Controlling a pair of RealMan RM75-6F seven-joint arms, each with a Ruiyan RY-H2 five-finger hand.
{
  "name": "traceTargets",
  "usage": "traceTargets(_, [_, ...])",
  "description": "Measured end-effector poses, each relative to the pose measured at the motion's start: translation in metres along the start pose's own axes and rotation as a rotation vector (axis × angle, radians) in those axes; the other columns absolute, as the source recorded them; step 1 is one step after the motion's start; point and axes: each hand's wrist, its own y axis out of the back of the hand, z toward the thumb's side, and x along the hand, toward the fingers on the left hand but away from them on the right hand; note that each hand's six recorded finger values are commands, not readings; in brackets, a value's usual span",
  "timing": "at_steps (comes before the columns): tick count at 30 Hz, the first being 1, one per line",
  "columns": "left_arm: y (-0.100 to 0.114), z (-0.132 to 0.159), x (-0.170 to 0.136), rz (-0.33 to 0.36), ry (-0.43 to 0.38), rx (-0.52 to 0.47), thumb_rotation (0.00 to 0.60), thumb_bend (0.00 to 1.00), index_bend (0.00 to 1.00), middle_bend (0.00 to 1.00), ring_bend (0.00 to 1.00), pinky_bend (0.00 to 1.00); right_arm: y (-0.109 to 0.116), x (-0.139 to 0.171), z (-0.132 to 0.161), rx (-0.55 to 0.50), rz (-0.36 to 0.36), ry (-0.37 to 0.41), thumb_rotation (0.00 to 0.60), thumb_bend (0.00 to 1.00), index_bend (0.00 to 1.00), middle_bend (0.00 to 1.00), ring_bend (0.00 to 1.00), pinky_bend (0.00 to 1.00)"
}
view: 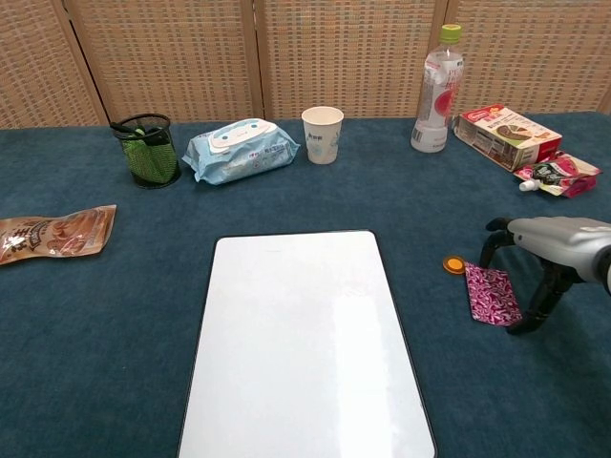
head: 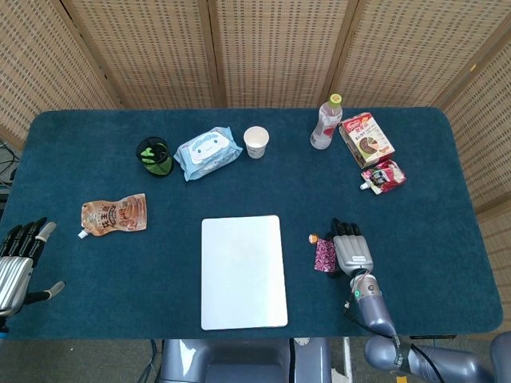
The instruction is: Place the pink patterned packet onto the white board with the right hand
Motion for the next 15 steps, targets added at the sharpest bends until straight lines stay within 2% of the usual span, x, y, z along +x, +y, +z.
traceTargets(8, [0.0,0.0,0.0,-0.002,-0.001,0.0,0.6,0.0,0.0,0.0,0.0,0.0,0.005,0.003,0.001,-0.017,-0.001,0.008,0.6,0.14,0.47,0.0,0.0,0.0])
traceTargets(15, [-0.002,0.001,0.001,-0.011,-0.002,-0.001,0.6,0.0,0.0,0.0,0.0,0.0,0.027,0.014,0.02,-0.024,-0.041,0.07,0.6,0.14,0.47,0.0,0.0,0.0])
